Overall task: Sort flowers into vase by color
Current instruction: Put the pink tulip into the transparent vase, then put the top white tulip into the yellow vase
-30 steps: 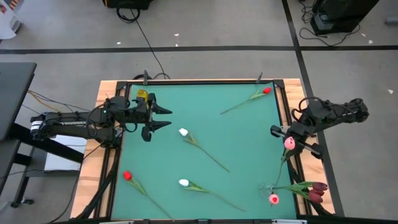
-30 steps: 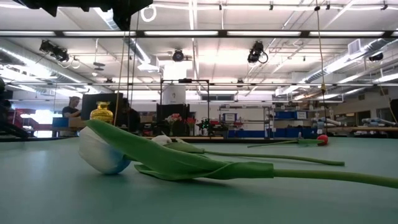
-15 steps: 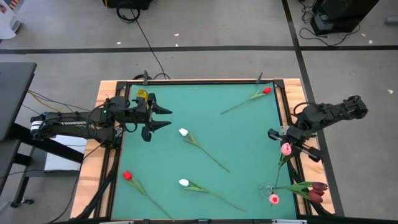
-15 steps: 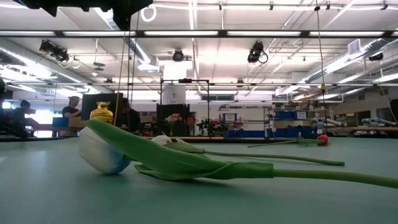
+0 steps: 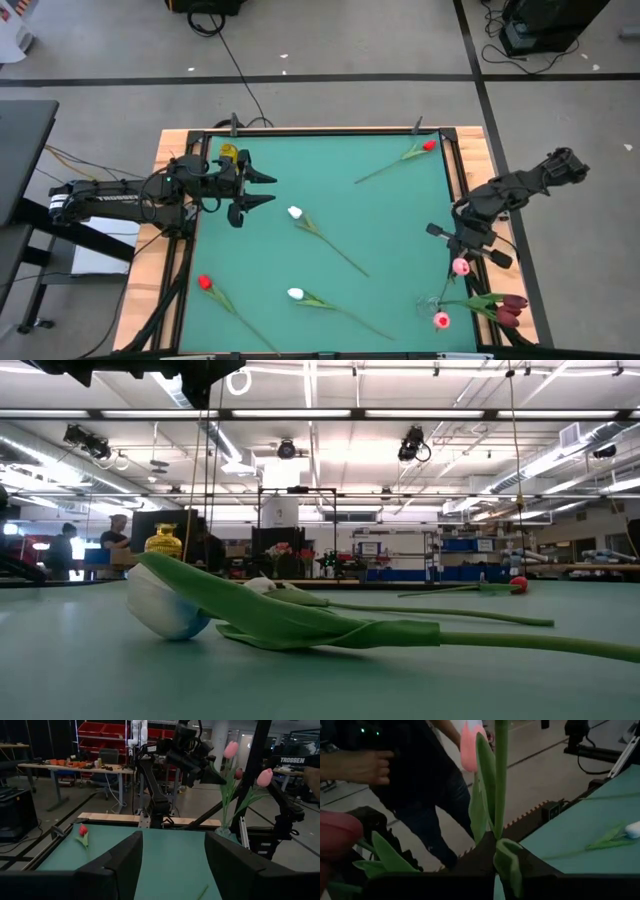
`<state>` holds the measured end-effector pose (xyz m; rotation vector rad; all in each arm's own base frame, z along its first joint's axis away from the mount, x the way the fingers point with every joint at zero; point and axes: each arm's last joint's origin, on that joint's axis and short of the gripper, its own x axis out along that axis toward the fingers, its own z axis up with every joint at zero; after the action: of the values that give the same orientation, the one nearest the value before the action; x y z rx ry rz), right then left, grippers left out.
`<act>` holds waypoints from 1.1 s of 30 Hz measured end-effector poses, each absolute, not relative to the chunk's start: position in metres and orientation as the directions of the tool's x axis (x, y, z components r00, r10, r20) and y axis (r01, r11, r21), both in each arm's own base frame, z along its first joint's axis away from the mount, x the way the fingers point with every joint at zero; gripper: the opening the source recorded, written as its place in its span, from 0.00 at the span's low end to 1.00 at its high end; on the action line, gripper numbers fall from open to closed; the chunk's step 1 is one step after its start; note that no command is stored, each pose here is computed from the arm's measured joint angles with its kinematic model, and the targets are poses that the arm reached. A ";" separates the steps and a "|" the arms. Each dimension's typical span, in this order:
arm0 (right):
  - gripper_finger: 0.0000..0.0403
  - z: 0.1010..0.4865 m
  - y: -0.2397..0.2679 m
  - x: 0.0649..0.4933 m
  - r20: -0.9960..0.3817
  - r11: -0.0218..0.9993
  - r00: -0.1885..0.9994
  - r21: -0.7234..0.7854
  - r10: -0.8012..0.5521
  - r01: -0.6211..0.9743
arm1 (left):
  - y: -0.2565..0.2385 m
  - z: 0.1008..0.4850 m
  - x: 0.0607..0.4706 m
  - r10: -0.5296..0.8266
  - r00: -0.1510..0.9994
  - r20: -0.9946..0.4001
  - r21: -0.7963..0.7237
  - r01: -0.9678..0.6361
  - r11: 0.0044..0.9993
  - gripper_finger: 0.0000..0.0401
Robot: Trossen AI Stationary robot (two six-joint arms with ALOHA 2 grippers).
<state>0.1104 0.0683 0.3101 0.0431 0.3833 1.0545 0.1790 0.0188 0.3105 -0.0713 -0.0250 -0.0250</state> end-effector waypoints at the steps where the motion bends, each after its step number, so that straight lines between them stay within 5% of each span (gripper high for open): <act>1: 0.05 0.309 0.069 0.112 -0.293 0.497 0.429 0.220 0.854 -0.839 | 0.019 0.311 0.179 -0.024 0.999 0.026 -0.071 0.026 0.997 0.55; 9: 0.10 0.301 0.079 0.119 -0.344 0.469 0.372 0.260 0.862 -0.844 | 0.019 0.311 0.179 -0.024 0.999 0.026 -0.071 0.026 0.997 0.55; 24: 0.73 0.316 0.080 0.111 -0.279 0.384 0.275 0.497 0.920 -0.778 | 0.019 0.311 0.179 -0.024 0.999 0.026 -0.071 0.026 0.997 0.55; 29: 0.81 0.344 0.074 0.101 -0.200 0.348 0.287 0.468 0.937 -0.812 | 0.019 0.311 0.179 -0.024 0.999 0.026 -0.071 0.026 0.997 0.55; 33: 0.81 0.365 0.069 0.098 -0.143 0.417 0.393 0.357 0.908 -0.836 | 0.019 0.311 0.179 -0.025 0.999 0.026 -0.070 0.027 0.997 0.55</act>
<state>0.0979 0.0688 0.3646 0.2429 0.3381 1.1204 0.1790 0.0188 0.3106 -0.0708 -0.0253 -0.0258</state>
